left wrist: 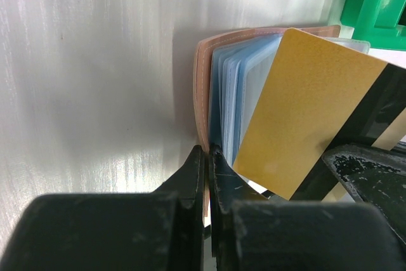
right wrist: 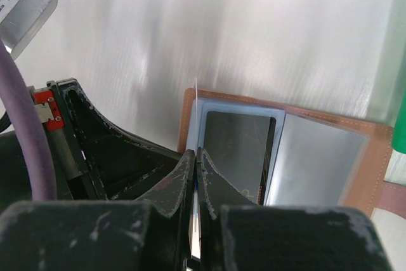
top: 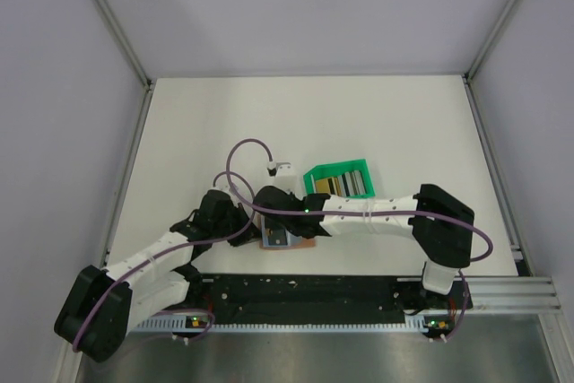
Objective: Put the credit cards into the card holder
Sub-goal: Turn over the card slot in the card holder.
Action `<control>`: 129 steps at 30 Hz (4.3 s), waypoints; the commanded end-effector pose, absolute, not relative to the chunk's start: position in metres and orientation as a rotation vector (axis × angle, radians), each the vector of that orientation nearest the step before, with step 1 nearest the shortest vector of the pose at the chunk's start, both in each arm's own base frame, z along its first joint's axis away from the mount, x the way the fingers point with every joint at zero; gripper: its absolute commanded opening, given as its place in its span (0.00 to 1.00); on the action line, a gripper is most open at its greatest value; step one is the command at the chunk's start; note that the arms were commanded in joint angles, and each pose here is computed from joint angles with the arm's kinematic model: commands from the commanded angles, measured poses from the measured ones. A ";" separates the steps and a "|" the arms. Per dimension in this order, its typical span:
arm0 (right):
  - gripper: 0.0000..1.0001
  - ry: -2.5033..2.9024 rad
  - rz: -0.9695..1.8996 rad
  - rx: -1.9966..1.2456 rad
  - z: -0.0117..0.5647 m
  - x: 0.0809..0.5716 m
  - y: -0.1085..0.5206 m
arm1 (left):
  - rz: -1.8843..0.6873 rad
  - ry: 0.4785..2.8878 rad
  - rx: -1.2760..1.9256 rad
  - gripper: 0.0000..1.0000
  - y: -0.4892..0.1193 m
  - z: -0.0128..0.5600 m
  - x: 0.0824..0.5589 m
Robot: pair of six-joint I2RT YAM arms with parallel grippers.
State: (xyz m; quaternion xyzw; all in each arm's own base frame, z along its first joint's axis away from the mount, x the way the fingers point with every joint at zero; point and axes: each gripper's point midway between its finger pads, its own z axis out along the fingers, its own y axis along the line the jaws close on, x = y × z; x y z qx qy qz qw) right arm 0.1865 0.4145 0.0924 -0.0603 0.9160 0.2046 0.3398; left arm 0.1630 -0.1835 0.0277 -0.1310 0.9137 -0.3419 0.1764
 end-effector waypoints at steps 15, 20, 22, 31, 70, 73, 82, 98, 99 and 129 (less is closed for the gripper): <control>0.00 2.342 0.421 -0.201 0.109 0.192 0.410 | -0.998 2.545 -0.352 0.00 -0.187 0.033 0.168; 0.00 2.321 0.388 -0.201 0.117 0.193 0.403 | -0.990 2.546 -0.354 0.00 -0.187 0.033 0.168; 0.00 2.312 0.381 -0.206 0.120 0.193 0.403 | -0.989 2.548 -0.352 0.00 -0.187 0.032 0.168; 0.00 2.290 0.300 -0.213 0.126 0.195 0.391 | -0.985 2.550 -0.347 0.00 -0.186 0.032 0.167; 0.00 2.298 0.368 -0.311 0.140 0.185 0.395 | -0.966 2.562 -0.339 0.00 -0.185 0.030 0.169; 0.00 2.298 0.371 -0.315 0.140 0.184 0.392 | -0.964 2.564 -0.336 0.00 -0.185 0.029 0.168; 0.00 2.274 0.396 -0.317 0.146 0.184 0.391 | -0.961 2.561 -0.337 0.00 -0.184 0.030 0.168; 0.00 2.308 0.412 -0.331 0.138 0.183 0.389 | -0.959 2.562 -0.341 0.00 -0.184 0.029 0.167; 0.00 2.307 0.421 -0.332 0.139 0.183 0.390 | -0.958 2.565 -0.342 0.00 -0.184 0.028 0.167; 0.00 2.355 0.372 -0.140 0.137 0.199 0.324 | -0.932 2.571 -0.347 0.00 -0.181 0.028 0.169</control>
